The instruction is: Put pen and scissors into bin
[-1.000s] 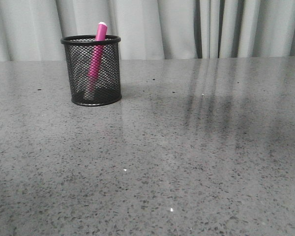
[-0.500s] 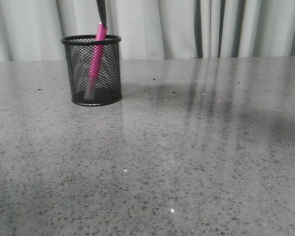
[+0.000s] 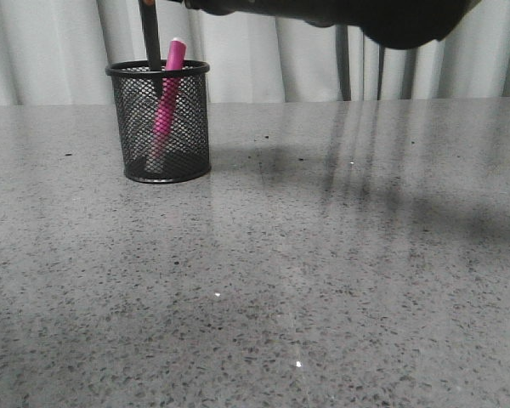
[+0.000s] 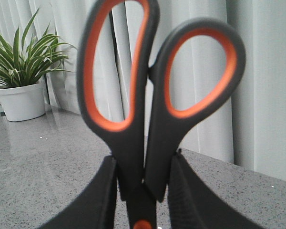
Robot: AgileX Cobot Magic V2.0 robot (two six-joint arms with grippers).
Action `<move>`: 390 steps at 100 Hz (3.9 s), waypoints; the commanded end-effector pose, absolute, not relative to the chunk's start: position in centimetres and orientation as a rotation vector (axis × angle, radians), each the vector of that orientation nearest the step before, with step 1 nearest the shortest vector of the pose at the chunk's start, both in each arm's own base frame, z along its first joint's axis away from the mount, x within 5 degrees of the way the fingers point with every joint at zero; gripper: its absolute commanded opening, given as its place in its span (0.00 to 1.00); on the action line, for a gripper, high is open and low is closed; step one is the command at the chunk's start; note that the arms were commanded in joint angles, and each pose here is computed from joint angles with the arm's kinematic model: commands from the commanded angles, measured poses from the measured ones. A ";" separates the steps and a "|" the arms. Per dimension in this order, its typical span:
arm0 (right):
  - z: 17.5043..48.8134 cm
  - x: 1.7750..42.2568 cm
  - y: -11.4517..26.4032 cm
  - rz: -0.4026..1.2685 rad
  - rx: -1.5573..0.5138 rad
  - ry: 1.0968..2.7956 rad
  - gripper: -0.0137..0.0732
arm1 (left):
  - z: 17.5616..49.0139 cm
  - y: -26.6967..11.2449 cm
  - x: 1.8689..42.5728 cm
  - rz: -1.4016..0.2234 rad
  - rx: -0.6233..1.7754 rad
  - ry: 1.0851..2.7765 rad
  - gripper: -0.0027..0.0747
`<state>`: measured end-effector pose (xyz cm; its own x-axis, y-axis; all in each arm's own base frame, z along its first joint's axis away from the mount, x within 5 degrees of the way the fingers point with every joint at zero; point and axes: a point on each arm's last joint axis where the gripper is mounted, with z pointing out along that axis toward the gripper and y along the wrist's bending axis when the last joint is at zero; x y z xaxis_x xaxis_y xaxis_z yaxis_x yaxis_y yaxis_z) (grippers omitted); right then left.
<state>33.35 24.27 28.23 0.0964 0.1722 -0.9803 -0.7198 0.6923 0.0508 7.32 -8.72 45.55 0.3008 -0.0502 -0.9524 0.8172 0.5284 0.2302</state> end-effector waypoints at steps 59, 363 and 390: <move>28.3 34.1 24.3 0.716 -0.478 1.284 0.08 | 46.0 -8.7 7.0 -0.687 0.843 1.111 0.38; 34.5 10.0 6.0 0.143 -0.660 1.410 0.09 | 30.0 -2.8 4.5 -0.394 0.320 1.323 0.01; 34.5 10.0 6.0 0.143 -0.660 1.410 0.09 | 29.2 -2.8 4.6 -0.164 0.494 1.348 0.01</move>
<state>10.14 5.78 33.17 0.1087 -0.3114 -0.9440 -0.4700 0.8207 -0.3249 4.66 -2.67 29.03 0.2219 0.0352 -0.9744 0.4041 0.9062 0.1248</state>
